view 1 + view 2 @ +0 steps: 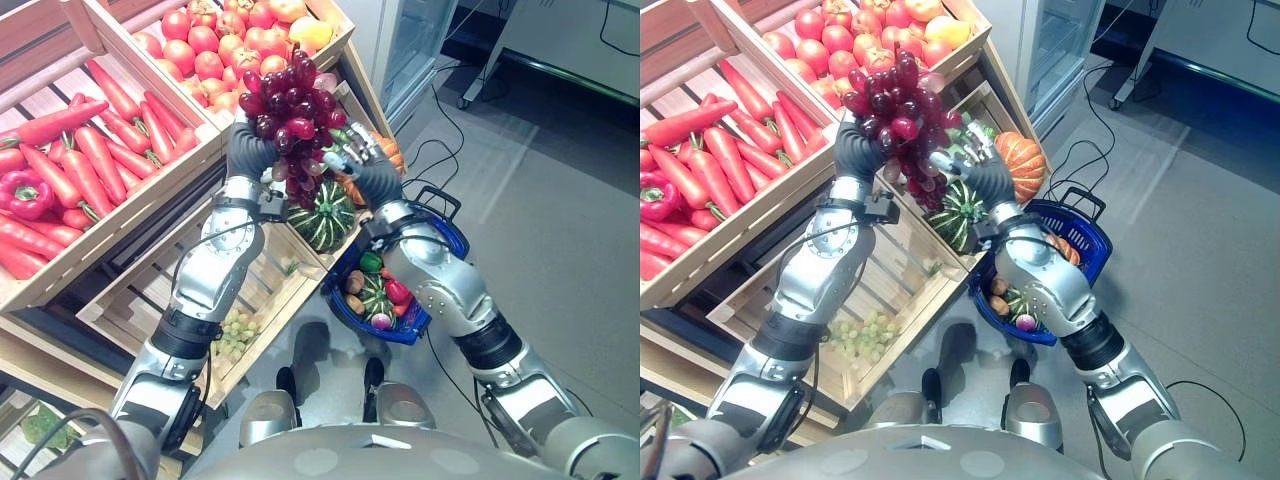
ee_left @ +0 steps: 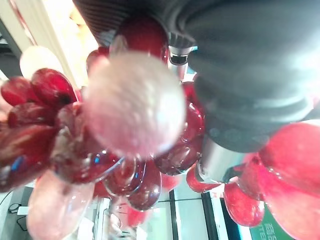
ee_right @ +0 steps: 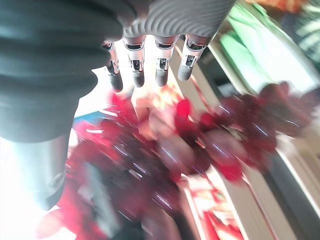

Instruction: Pick up fruits and vegetables into the basket

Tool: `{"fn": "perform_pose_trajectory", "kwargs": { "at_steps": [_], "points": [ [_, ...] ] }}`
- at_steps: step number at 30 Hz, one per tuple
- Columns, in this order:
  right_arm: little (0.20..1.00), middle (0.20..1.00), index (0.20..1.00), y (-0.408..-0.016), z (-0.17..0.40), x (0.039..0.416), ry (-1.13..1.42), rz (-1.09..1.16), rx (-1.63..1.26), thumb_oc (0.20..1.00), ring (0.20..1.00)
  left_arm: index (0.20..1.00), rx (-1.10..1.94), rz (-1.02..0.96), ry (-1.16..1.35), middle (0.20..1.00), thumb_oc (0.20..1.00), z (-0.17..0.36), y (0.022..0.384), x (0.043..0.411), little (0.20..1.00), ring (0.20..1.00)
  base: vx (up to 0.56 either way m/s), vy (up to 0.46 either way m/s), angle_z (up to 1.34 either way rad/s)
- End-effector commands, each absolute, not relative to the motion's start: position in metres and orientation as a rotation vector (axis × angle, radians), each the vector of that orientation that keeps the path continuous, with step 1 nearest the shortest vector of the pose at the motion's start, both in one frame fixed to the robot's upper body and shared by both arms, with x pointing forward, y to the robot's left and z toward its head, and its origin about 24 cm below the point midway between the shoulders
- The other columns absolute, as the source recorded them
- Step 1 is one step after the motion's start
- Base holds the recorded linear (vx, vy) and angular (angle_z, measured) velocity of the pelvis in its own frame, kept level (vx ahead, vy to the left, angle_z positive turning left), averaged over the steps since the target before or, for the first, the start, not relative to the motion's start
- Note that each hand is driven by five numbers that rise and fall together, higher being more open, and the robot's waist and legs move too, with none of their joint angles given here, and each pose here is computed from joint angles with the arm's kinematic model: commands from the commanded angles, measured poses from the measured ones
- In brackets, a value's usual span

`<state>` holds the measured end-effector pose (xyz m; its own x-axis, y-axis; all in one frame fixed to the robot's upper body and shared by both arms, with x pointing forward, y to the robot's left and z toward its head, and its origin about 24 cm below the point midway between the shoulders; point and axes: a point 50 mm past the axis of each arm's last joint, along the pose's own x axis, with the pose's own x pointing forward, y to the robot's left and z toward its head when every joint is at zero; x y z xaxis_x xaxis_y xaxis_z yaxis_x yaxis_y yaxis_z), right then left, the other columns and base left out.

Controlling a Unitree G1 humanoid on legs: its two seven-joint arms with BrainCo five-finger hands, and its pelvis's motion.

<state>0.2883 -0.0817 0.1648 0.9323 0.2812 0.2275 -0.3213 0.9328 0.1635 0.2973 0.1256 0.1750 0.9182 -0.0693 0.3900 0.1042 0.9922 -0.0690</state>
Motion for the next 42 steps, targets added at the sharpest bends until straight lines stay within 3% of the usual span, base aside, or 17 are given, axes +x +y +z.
{"fn": "perform_pose_trajectory", "kwargs": {
  "at_steps": [1,10,18,25,42],
  "points": [
    [1.0,1.0,1.0,-0.084,0.201,0.278,-0.389,0.334,0.263,1.0,1.0,0.2,-0.127,-0.091,-0.642,0.2,0.2,0.213,0.145,0.287,0.2,0.2,0.0,0.0,0.0],
    [1.0,1.0,1.0,-0.08,0.193,0.287,-0.313,0.379,0.205,1.0,1.0,0.2,-0.136,-0.135,-0.742,0.2,0.2,0.226,0.145,0.284,0.2,0.2,0.0,0.0,0.0],
    [1.0,1.0,1.0,-0.071,0.177,0.297,-0.224,0.418,-0.029,1.0,1.0,0.2,-0.562,-0.278,-0.71,0.2,0.2,0.227,0.143,0.282,0.2,0.2,0.0,0.0,0.01],
    [1.0,1.0,1.0,-0.078,0.172,0.303,-0.179,0.395,-0.148,1.0,1.0,0.2,-0.614,-0.262,-0.661,0.2,0.2,0.217,0.14,0.285,0.2,0.2,0.0,-0.019,0.02],
    [1.0,1.0,1.0,-0.035,0.168,0.285,-0.114,0.721,0.174,1.0,1.0,0.2,-0.406,-0.269,-0.651,0.2,0.2,0.209,0.132,0.289,0.2,0.2,0.0,0.0,0.0]
  ]
}}
